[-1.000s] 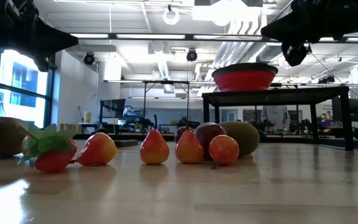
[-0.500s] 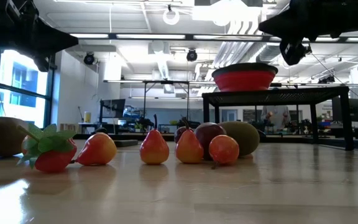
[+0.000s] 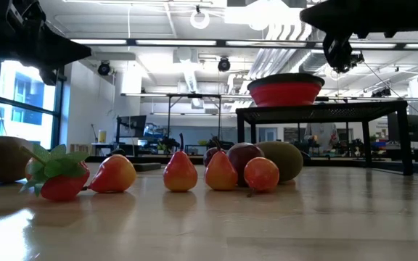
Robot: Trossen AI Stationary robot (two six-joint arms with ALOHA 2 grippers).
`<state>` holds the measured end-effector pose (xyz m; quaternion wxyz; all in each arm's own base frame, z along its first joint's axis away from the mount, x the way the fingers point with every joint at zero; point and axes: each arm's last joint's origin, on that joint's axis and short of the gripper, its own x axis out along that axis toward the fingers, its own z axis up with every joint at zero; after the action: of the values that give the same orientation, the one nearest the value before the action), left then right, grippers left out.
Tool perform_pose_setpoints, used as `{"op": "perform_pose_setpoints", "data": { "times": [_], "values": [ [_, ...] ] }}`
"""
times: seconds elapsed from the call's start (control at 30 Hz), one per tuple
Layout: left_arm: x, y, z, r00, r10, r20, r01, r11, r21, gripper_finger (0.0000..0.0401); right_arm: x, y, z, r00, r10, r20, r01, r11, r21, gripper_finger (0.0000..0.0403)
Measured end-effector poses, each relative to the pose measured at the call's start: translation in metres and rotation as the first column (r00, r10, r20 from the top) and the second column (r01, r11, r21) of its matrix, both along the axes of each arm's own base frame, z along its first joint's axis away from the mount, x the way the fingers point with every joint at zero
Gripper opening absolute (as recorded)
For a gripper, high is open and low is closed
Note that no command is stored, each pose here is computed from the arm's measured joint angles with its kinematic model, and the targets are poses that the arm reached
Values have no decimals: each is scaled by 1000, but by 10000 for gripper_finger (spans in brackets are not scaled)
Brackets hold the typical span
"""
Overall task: Pick & Place Fruit
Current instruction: Put the brown kiwi into the red strainer bowl on the shelf
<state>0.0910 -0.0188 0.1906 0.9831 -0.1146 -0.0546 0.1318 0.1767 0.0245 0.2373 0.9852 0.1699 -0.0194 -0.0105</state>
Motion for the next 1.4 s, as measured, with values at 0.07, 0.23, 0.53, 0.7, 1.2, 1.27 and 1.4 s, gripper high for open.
{"op": "perform_pose_setpoints", "data": {
  "times": [0.07,0.23,0.53,0.7,1.2,1.27,1.4],
  "values": [
    [0,0,0,1000,0,0,0,1000,0,0,1,4,5,1000,2,4,-2,1000,-8,3],
    [0,0,0,1000,0,1,0,1000,0,0,4,14,20,999,36,0,-36,998,-58,3],
    [0,0,0,1000,0,1,0,1000,0,0,20,21,27,998,0,-66,-7,994,-111,3],
    [0,0,-1,1000,0,-9,0,1000,4,0,33,23,31,992,-40,-120,24,991,-129,3],
    [0,0,-3,999,0,-33,0,1000,14,0,68,33,58,942,-66,-329,1,981,-193,3],
    [0,0,-3,999,0,-33,0,1000,14,0,72,34,60,934,-70,-351,-1,980,-199,3],
    [0,0,-3,999,0,-33,0,1000,14,0,80,35,62,908,-106,-406,13,974,-225,3]
  ]
}}
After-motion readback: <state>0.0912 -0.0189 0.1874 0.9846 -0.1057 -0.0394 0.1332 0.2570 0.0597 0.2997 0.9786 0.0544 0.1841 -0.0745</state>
